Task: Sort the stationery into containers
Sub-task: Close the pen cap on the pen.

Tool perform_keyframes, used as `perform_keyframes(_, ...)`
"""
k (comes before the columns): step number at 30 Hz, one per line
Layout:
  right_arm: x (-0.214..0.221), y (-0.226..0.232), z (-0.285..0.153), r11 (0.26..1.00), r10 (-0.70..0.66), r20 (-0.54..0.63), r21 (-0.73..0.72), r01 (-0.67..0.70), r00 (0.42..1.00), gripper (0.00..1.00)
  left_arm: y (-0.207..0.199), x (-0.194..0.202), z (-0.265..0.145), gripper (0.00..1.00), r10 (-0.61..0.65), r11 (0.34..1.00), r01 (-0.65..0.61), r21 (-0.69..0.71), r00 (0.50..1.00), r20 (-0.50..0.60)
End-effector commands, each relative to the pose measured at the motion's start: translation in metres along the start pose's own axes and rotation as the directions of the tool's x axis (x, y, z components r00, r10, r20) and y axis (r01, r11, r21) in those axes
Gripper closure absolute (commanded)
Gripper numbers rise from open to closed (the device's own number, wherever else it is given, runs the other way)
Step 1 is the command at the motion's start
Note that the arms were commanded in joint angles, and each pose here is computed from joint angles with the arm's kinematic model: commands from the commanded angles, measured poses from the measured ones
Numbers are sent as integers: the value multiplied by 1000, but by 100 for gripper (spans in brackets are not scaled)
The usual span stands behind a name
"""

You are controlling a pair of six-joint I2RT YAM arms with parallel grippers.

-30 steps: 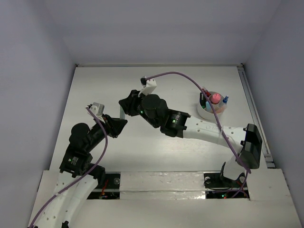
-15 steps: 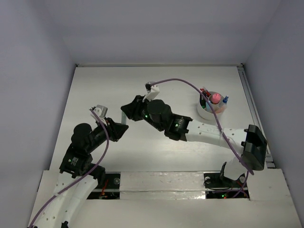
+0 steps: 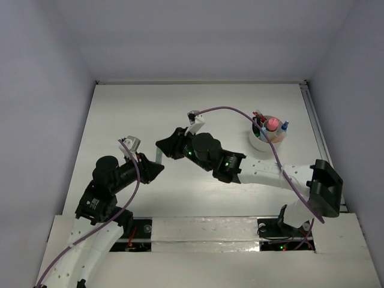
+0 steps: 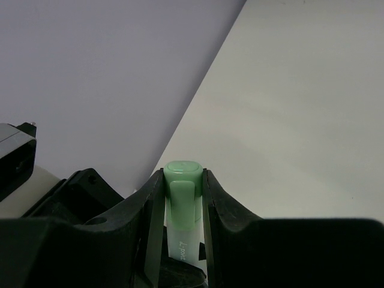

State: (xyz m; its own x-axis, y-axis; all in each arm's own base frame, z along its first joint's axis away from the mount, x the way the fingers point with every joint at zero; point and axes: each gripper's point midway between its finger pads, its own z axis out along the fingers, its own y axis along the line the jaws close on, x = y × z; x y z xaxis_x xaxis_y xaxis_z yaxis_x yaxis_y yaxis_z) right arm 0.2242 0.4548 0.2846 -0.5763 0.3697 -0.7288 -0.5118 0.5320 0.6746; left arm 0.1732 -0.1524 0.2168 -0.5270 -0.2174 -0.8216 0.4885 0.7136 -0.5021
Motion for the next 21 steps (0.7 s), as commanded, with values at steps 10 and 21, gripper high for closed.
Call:
perform_keyframes(10, 146, -9, -57, 993, -112, -471, -83, 82, 875, 100, -18, -75, -7, 100, 95, 995, -103, 11, 953, 289)
perform_keyframes(21, 172, -33, -86, 987, -153, -568, -45, 155, 809, 100, -16, -76, -7, 100, 96, 995, -101, 1, 952, 291)
